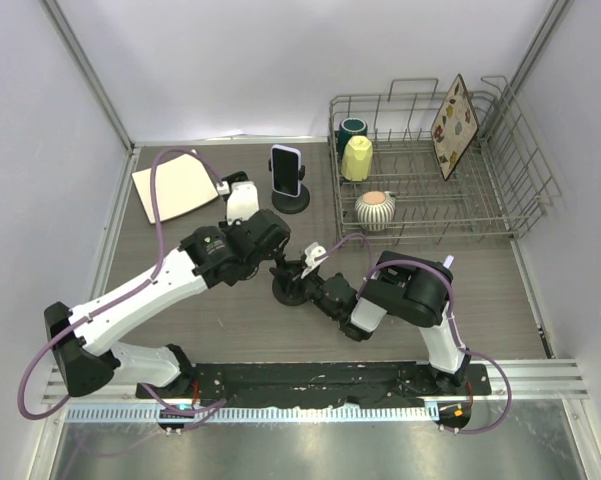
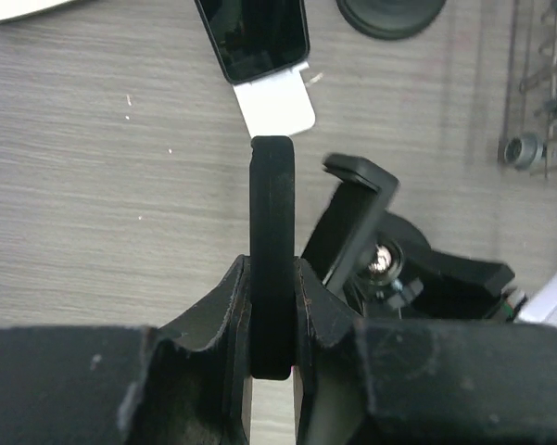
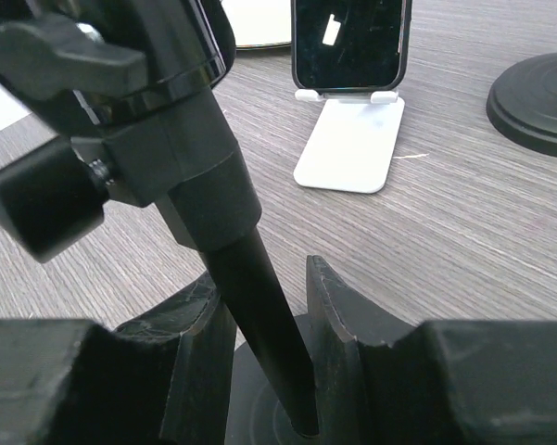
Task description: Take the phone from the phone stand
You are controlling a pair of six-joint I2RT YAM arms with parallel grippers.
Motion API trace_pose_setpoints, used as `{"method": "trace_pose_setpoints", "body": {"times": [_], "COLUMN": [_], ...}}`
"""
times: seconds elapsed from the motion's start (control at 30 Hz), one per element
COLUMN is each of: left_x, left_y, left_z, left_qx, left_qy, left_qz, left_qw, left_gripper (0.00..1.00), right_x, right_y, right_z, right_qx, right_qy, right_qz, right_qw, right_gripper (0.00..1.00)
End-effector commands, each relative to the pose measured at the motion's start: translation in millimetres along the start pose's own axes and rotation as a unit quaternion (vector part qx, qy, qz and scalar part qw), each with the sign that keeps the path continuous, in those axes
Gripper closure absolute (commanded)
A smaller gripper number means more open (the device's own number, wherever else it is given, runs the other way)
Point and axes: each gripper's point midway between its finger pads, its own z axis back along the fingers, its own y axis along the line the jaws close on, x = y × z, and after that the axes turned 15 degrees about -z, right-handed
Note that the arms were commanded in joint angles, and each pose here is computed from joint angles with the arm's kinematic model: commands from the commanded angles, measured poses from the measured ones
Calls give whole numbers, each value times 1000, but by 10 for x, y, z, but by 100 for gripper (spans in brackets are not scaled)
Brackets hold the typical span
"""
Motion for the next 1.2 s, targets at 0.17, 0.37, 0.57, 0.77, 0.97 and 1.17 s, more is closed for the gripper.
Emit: {"method": "trace_pose_setpoints", "body": {"times": [0.17,0.37,0.57,0.77,0.97,1.17], "left_x": [288,437,472,91,-471,-855], "left_y": [1147,1027,1060,1230,1568,1856], "left_z": [236,232,170,-107,-405,-668], "left_qx": [171,132,109,130,184,227], "left_qy": [-44,-78,-79,5,122,206], "left_qz": [-75,-43,-22,-35,-52,-57], "left_qw": [981,987,991,991,974,950], "left_gripper": [100,100,100,100,100,100], "right_x": [80,53,64,76,100,136], "right_y": [-983,-890,-804,-775,-746,-735], "right_z": [271,219,199,189,184,181], "right_qx": [-202,-171,-145,-137,-132,-129], "right_qy": [-60,-54,-52,-53,-54,-58], "right_qz": [-39,-37,-31,-29,-28,-25], "right_qw": [977,983,988,989,989,990], "right_gripper": [99,99,99,99,99,99]}}
